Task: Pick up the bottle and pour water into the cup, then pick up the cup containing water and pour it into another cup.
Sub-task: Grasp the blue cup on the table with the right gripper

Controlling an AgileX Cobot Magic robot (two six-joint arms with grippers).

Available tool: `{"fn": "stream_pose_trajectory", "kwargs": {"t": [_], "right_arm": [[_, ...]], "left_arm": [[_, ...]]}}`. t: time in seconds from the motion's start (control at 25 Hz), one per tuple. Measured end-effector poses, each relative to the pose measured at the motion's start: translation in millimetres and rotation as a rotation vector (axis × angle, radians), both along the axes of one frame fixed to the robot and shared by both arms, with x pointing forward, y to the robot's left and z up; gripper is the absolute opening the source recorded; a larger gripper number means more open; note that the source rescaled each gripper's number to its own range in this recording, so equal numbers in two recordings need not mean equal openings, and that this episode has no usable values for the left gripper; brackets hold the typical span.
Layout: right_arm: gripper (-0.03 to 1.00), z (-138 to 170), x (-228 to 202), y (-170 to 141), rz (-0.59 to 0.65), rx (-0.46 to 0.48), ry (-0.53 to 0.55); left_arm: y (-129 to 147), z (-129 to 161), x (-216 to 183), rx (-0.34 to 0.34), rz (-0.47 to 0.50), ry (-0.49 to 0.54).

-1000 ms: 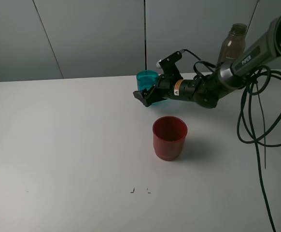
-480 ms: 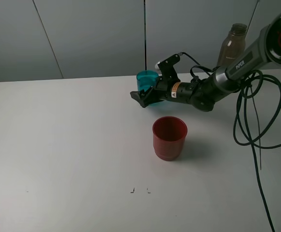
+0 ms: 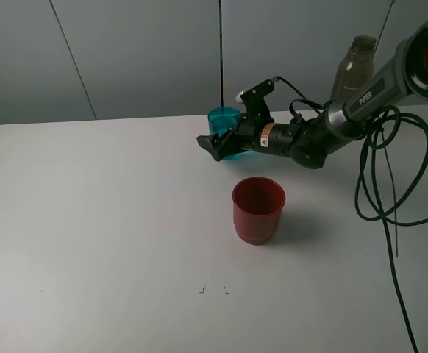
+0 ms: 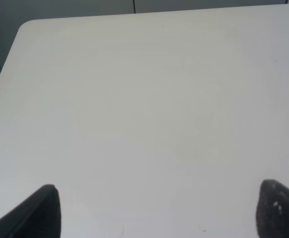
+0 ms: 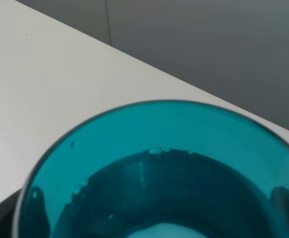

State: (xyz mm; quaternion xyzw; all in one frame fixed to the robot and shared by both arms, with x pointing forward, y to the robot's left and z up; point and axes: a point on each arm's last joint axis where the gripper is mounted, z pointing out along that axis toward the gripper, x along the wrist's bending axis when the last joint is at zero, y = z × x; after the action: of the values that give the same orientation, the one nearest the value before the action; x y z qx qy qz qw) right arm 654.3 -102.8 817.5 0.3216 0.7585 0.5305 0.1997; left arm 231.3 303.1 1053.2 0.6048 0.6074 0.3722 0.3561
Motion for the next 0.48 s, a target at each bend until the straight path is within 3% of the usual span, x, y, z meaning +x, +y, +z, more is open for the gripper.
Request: {"fn": "stream_pose_trajectory", "kwargs": {"t": [0.48], "right_arm": [[1.0, 1.0, 1.7, -0.7, -0.018, 0.007, -0.005]], "left_arm": [[0.0, 0.0, 0.0, 0.0, 0.0, 0.0]]}}
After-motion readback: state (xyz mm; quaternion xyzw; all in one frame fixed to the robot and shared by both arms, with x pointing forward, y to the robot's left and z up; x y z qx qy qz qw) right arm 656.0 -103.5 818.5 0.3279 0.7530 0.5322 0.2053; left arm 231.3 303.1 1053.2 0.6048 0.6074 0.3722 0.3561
